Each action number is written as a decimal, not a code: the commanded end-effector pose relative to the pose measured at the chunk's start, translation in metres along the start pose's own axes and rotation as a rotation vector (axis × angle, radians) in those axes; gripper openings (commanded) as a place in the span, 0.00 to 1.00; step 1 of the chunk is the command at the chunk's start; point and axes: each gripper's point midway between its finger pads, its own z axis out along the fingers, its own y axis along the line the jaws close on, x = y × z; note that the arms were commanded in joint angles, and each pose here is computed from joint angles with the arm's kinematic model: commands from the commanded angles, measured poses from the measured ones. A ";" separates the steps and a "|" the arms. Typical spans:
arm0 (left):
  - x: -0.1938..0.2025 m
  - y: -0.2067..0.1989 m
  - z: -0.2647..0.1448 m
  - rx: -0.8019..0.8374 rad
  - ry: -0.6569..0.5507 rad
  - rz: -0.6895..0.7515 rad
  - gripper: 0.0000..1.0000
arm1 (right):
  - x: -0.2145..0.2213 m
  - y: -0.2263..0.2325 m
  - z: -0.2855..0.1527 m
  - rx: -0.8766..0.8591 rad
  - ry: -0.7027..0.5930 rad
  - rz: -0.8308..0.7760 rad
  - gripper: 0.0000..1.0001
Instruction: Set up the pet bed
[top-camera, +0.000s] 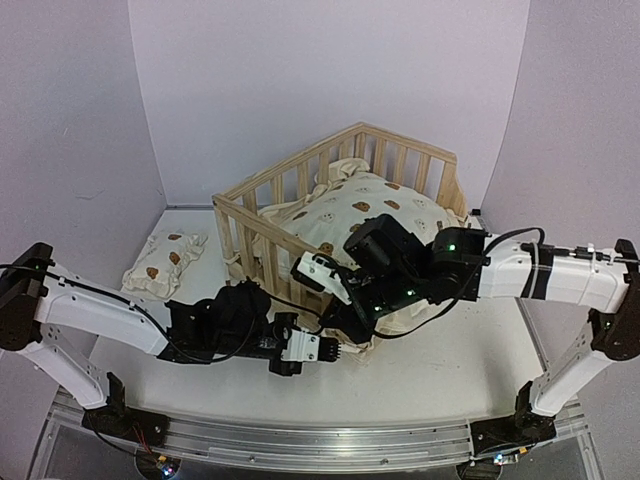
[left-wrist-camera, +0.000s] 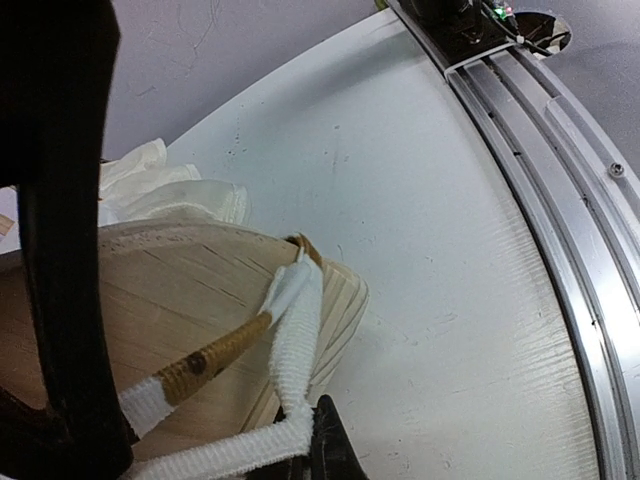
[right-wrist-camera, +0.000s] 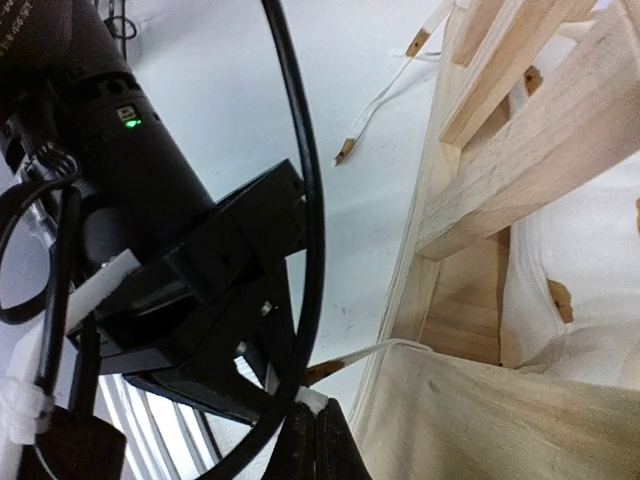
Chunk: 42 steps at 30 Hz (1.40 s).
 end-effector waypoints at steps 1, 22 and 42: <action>-0.010 -0.049 -0.009 0.235 -0.045 -0.010 0.00 | -0.099 -0.037 -0.064 0.180 -0.514 0.143 0.02; -0.020 -0.035 -0.019 0.195 -0.089 -0.036 0.00 | -0.014 -0.031 -0.024 0.487 -0.335 0.005 0.06; -0.016 -0.026 -0.020 0.144 -0.092 -0.060 0.00 | -0.004 0.007 -0.050 0.214 -0.201 0.372 0.22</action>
